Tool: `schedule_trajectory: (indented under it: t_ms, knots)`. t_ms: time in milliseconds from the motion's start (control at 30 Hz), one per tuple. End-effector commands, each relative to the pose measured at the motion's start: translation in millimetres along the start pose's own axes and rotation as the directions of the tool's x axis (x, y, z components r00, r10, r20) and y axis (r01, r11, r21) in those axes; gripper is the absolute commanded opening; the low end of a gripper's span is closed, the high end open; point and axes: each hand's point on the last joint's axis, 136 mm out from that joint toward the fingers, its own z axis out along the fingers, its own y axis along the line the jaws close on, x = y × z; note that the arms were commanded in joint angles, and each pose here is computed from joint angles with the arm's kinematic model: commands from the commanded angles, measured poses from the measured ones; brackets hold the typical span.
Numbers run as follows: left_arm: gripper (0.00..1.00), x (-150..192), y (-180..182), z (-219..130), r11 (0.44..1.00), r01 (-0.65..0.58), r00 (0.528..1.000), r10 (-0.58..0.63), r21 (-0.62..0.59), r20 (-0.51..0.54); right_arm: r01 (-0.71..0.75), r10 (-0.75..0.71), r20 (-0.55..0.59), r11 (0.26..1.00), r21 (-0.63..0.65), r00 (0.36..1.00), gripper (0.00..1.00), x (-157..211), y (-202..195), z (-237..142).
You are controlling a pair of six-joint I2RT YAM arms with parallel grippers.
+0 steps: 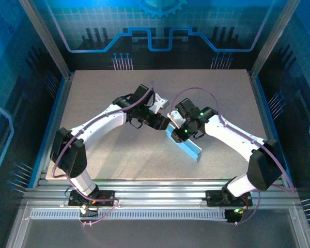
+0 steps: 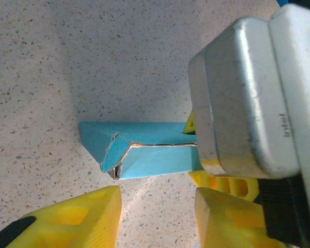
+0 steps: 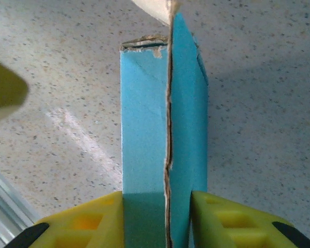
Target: Fold the paper box
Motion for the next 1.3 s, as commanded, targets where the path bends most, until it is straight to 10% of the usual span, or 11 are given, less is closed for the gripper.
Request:
schedule_trajectory:
  t_ms: [0,600,1267]
  knots:
    - [0.43,-2.4,-5.6,-13.5,1.0,0.011,0.999,-0.011,-0.001,0.037,0.003,-0.003,0.001,0.996,-0.092,1.0,0.37,-4.2,14.3,1.5]
    - [0.42,-2.1,6.8,-3.6,0.999,-0.047,0.999,0.047,-0.01,0.007,0.064,-0.065,-0.037,0.997,-0.032,0.997,0.54,-3.2,12.5,5.1]
    - [0.36,-9.1,23.0,3.4,0.983,-0.16,0.987,0.161,-0.086,-0.005,0.043,-0.044,-0.045,0.999,-0.007,0.998,0.51,7.5,10.9,6.6]
